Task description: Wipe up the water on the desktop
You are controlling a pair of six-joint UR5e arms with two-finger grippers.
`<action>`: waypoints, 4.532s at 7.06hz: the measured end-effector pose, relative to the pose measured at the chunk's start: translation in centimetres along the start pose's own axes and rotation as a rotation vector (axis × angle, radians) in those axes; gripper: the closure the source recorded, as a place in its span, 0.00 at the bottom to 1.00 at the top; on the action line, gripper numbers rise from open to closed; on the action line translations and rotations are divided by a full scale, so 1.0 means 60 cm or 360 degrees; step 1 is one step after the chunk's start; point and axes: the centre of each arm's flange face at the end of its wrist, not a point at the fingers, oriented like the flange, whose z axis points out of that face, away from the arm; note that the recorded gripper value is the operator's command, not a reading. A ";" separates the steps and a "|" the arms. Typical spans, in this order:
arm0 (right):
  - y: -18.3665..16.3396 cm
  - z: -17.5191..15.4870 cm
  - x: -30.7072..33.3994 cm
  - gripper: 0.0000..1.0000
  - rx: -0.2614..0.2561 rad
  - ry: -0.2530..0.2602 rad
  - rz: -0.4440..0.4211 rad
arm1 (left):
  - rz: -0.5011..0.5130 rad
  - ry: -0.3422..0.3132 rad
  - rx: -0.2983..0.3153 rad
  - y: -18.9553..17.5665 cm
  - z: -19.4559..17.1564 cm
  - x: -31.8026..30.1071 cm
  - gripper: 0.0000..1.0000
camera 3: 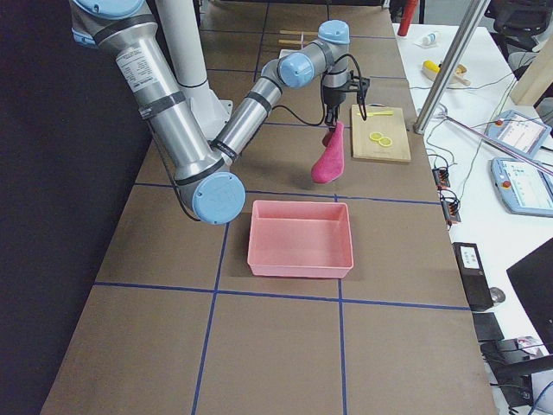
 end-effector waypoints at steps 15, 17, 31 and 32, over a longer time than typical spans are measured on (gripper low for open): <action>0.003 0.019 0.382 0.00 -0.0416 0.0060 -0.0497 | 0.0164 -0.0073 -0.0319 -0.022 0.099 -0.227 0.00; -0.003 0.040 0.399 0.00 -0.0420 0.0022 -0.0508 | 0.0171 -0.0072 -0.0320 -0.025 0.096 -0.245 0.00; -0.008 0.183 0.697 0.00 -0.0098 -0.0130 -0.0552 | 0.0050 0.0156 -0.0395 0.069 0.160 -0.536 0.00; -0.008 0.186 0.700 0.00 -0.0103 -0.0129 -0.0546 | 0.0051 0.0117 -0.0415 0.076 0.164 -0.527 0.00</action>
